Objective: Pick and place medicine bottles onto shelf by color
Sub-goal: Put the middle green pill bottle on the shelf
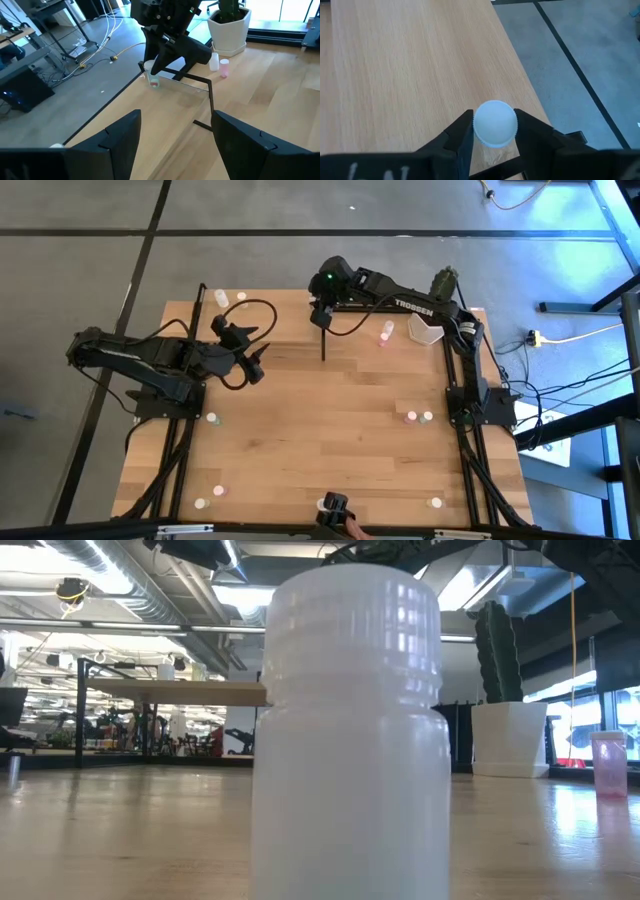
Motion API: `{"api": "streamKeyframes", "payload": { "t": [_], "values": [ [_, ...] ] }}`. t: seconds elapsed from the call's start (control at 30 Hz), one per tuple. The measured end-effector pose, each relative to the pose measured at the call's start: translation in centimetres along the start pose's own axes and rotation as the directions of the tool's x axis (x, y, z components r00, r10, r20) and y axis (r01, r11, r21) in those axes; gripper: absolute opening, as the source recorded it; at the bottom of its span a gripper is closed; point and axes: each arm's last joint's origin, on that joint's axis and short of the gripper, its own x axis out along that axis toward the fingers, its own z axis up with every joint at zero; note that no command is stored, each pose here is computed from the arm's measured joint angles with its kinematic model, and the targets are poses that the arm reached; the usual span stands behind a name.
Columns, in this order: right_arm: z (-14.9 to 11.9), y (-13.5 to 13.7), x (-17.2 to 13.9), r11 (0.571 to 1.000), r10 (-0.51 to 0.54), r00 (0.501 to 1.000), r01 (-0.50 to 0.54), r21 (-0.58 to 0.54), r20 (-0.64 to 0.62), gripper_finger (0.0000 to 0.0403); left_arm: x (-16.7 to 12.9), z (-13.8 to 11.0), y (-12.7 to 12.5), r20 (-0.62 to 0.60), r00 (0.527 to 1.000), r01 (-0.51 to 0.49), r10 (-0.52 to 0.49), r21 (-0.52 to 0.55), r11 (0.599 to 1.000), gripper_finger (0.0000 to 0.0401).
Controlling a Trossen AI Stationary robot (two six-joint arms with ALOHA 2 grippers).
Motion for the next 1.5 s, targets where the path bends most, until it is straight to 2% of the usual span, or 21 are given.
{"api": "streamKeyframes", "payload": {
  "t": [0.53,1.5],
  "values": [
    [0.00,0.01,0.00,1.000,-0.001,1.000,0.001,0.000,0.000,0.0157,0.00,0.00,0.00,0.000,1.000,0.000,0.000,0.000,1.000,0.0235],
    [0.28,-0.13,-0.50,1.000,-0.005,1.000,0.005,0.013,0.017,0.0158,0.00,-0.01,0.00,0.000,1.000,0.000,0.000,0.002,1.000,0.0235]
  ]
}}
